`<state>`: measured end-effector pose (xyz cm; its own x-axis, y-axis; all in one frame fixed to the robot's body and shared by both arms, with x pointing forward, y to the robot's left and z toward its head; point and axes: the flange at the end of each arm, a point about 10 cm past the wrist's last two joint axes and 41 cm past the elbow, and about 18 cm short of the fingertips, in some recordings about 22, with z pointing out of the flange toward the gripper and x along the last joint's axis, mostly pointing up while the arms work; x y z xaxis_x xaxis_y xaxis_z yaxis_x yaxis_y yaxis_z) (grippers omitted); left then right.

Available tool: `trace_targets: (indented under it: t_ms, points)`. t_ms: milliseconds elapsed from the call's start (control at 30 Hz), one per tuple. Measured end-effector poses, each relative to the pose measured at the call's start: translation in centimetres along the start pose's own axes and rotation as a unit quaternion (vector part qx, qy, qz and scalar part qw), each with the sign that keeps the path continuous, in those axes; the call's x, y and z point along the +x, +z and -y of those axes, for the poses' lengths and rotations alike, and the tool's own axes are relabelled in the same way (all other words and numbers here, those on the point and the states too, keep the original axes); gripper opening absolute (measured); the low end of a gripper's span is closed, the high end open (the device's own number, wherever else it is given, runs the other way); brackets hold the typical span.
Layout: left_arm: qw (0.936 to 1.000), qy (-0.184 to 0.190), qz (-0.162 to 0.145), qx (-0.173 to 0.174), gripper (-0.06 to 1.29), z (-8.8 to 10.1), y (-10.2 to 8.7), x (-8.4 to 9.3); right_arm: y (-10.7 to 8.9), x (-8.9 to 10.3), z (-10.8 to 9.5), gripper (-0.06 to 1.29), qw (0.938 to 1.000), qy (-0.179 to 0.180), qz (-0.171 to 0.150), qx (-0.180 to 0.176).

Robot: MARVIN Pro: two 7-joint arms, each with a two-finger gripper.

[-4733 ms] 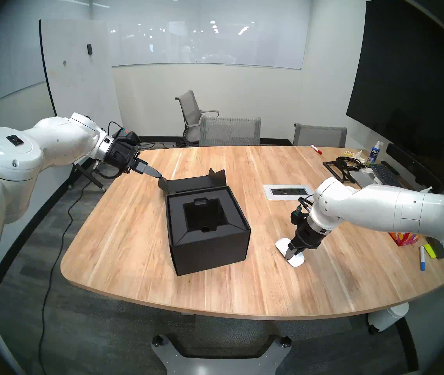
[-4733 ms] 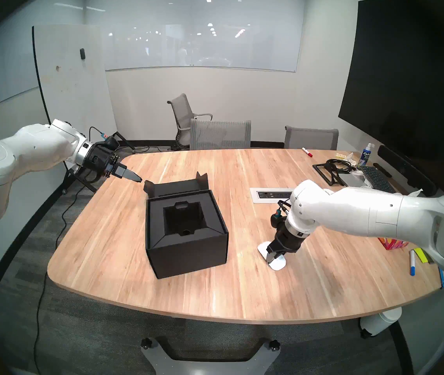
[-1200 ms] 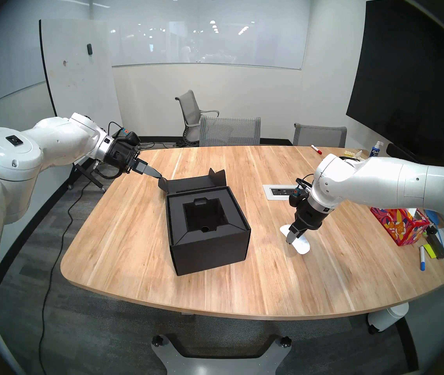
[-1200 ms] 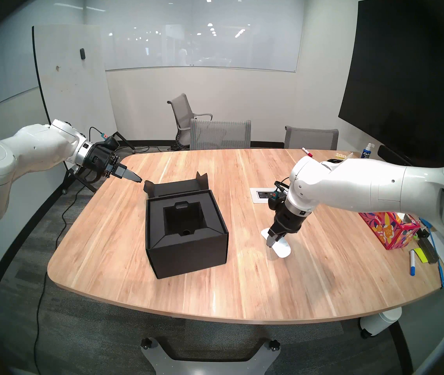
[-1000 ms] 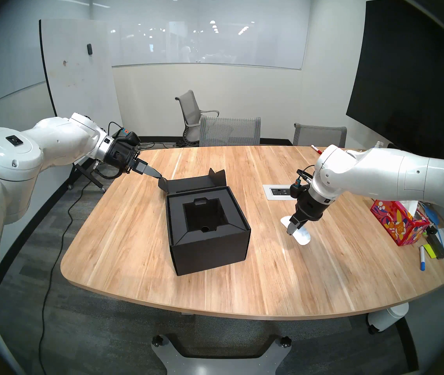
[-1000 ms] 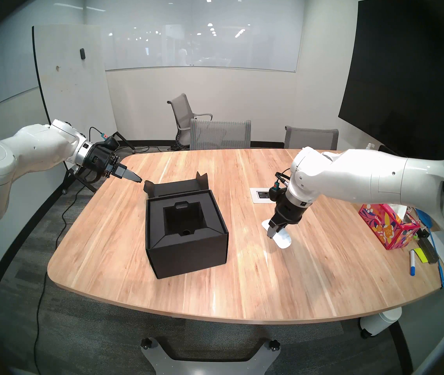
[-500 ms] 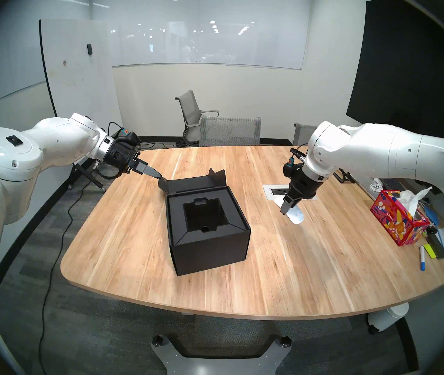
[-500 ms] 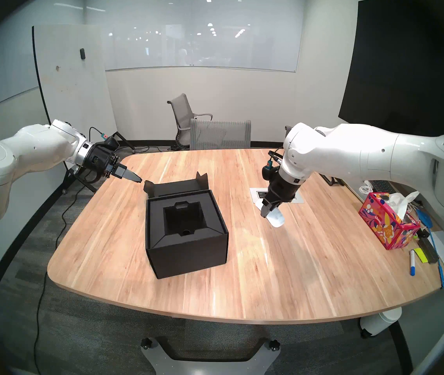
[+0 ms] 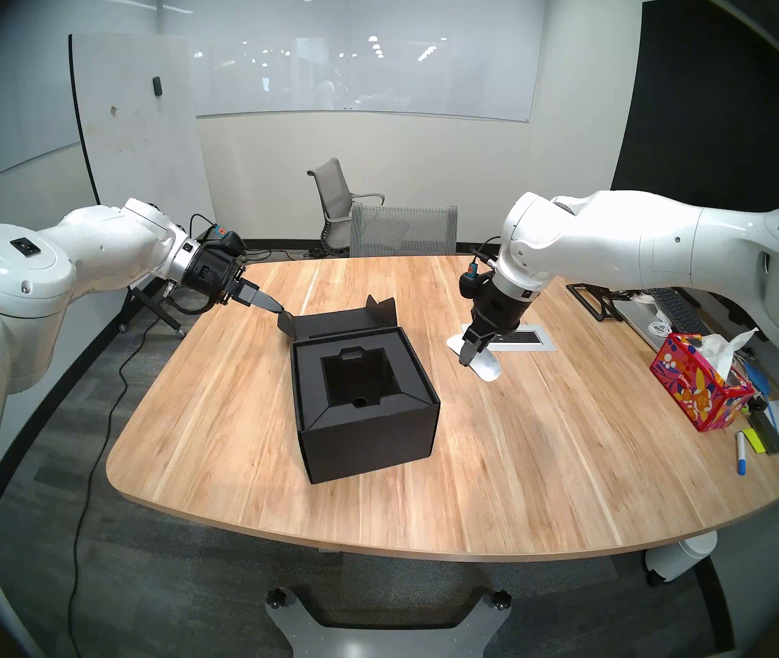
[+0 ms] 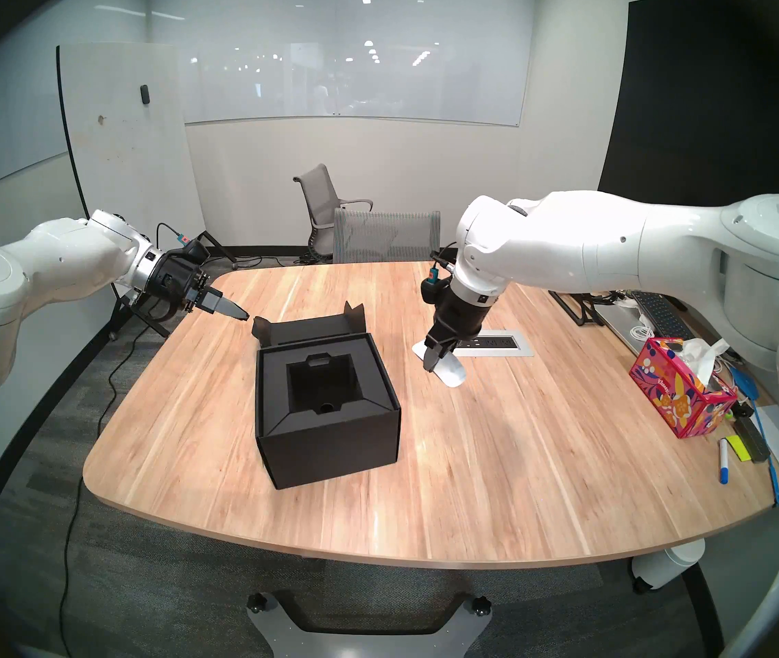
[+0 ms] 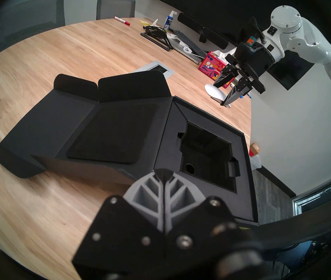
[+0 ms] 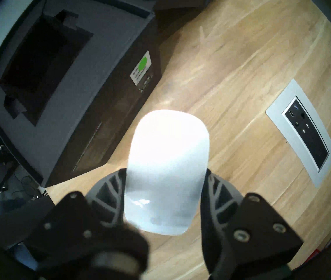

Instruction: Open the box and place the mouse inside

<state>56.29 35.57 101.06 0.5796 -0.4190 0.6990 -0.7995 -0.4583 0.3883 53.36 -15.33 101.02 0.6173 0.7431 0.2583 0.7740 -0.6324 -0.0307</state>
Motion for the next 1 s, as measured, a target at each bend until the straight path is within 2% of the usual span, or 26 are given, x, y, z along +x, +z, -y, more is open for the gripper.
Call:
trace_targets:
  t_ms: [600, 1000]
  points:
    - [1.0, 0.0, 0.0, 0.0, -0.02, 0.0, 0.0, 0.0, -1.8, 3.6, 2.2, 0.53, 0.9986, -0.044, 0.028, 0.011]
    - [1.0, 0.0, 0.0, 0.0, -0.02, 0.0, 0.0, 0.0, -2.3, 6.7, 3.9, 0.53, 0.9972, -0.065, 0.03, 0.021]
